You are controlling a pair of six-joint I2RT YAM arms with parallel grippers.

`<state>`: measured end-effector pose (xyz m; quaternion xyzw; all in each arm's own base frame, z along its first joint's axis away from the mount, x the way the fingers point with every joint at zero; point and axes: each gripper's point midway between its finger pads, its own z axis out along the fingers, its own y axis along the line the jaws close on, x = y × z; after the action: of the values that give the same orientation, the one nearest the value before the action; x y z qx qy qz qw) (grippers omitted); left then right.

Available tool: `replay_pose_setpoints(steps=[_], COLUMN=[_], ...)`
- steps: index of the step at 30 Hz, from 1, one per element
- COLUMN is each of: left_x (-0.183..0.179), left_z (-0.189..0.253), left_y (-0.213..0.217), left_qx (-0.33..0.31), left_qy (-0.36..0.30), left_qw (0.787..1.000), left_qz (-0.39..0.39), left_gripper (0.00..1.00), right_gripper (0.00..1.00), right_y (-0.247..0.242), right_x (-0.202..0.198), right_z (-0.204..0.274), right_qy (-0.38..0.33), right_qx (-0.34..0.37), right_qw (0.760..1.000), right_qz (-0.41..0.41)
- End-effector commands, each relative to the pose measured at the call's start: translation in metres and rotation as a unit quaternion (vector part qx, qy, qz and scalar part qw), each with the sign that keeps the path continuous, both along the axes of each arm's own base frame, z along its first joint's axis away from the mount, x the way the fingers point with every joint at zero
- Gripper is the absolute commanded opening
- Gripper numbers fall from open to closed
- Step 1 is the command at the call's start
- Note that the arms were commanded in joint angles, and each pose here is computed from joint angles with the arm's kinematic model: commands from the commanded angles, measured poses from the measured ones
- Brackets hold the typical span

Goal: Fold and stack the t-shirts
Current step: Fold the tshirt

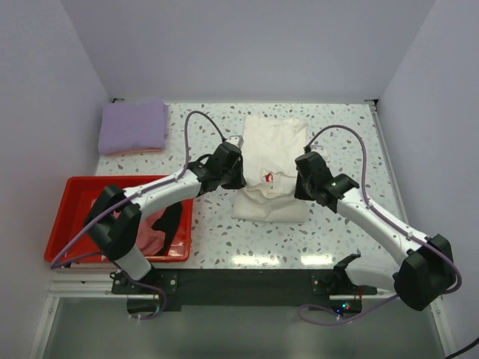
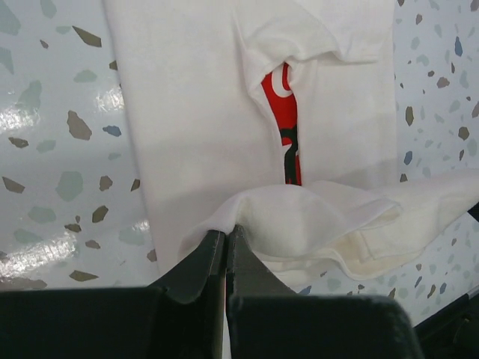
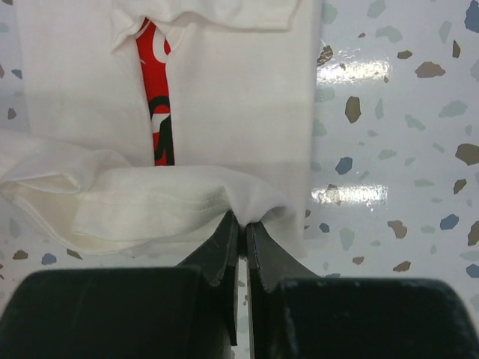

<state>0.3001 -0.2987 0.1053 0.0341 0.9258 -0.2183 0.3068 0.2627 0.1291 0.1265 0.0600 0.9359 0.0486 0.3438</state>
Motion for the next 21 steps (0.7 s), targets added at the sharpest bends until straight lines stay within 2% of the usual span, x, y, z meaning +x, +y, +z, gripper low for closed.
replay_pose_setpoints(steps=[1, 8, 21], left_x=[0.029, 0.055, 0.086], left_z=[0.019, 0.015, -0.021], left_y=[-0.007, -0.005, 0.002], left_qx=[-0.014, 0.006, 0.051], left_qy=[-0.034, -0.043, -0.020], left_qw=[0.999, 0.999, 0.998], left_qz=[-0.001, 0.012, 0.031], left_gripper=[0.00, 0.00, 0.00], right_gripper=[0.04, 0.04, 0.06], right_y=[0.002, 0.000, -0.013], right_x=[0.033, 0.054, 0.085], right_z=[0.020, 0.004, -0.024], right_qy=[-0.045, -0.022, 0.006], right_qx=[0.009, 0.008, 0.009], right_qw=[0.999, 1.000, 1.000], right_qz=[-0.007, -0.008, -0.023])
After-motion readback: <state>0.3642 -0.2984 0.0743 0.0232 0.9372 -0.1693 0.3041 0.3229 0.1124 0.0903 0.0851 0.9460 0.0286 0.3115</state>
